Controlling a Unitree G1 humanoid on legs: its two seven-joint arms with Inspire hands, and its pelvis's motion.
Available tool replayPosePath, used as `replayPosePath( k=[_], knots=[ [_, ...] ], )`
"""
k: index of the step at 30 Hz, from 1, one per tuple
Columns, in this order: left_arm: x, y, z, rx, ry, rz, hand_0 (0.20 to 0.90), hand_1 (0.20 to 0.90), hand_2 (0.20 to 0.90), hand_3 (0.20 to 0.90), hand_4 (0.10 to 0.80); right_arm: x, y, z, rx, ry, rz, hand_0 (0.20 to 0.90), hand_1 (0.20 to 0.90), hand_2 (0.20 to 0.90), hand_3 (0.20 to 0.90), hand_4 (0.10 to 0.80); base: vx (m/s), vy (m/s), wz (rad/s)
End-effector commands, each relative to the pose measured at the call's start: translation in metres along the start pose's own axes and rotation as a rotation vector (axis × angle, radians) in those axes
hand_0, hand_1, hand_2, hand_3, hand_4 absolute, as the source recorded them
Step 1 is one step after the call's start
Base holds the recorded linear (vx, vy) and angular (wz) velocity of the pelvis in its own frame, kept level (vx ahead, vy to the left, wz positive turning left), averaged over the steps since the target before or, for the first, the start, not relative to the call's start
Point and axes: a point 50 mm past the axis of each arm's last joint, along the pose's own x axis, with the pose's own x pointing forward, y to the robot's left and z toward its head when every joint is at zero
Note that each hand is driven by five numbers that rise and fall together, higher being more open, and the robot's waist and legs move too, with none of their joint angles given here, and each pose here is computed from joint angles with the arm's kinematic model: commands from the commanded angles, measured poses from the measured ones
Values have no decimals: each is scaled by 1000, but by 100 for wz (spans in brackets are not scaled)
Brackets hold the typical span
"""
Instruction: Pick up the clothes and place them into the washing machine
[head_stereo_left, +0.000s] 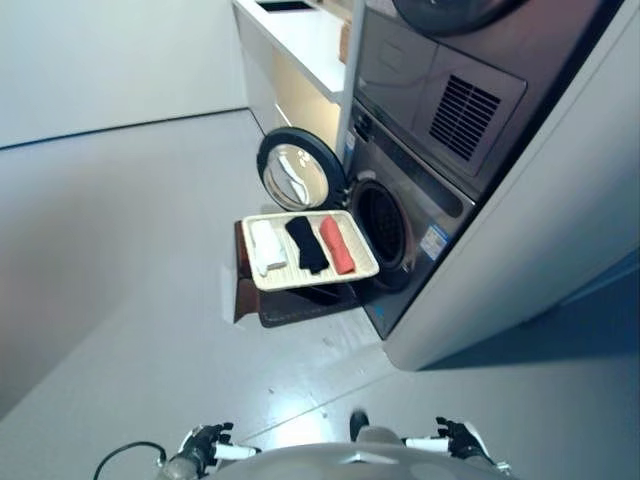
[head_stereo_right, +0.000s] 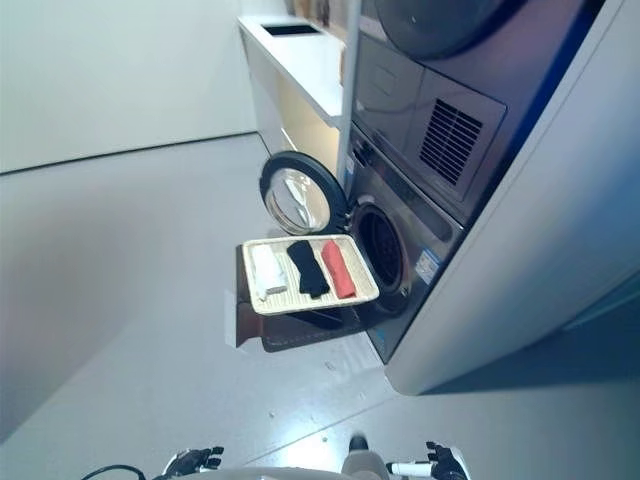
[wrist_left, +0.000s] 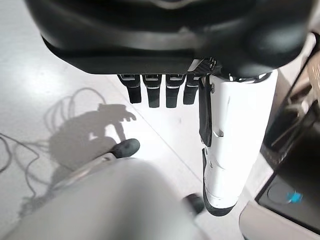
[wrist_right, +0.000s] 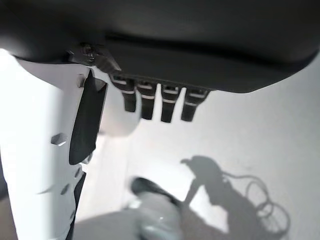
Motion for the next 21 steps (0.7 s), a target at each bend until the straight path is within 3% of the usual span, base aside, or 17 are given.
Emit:
replayPosePath(
  k=[1,7,13,18,21],
  knots=[
    [3,6,26,-47,-120,38,900,900,900,900,800,-1,4,2,-20,-24,1,900,900,900,900,800,264,-98,13],
    [4,-12,32,-86,-142,9,900,900,900,900,800,-2,-1,-6,-24,-6,-5,900,900,900,900,800,343,-229,68],
    [4,-22,64,-79,-259,-24,900,900,900,900,800,4,-13,14,-31,-58,-45,900,900,900,900,800,267,-232,-9],
    [5,-19,58,-98,-236,15,900,900,900,900,800,6,-8,31,-30,-104,-43,900,900,900,900,800,278,26,17],
    [5,-15,49,-121,-201,38,900,900,900,900,800,5,-9,28,-50,-98,-52,900,900,900,900,800,474,249,-41]
  ],
)
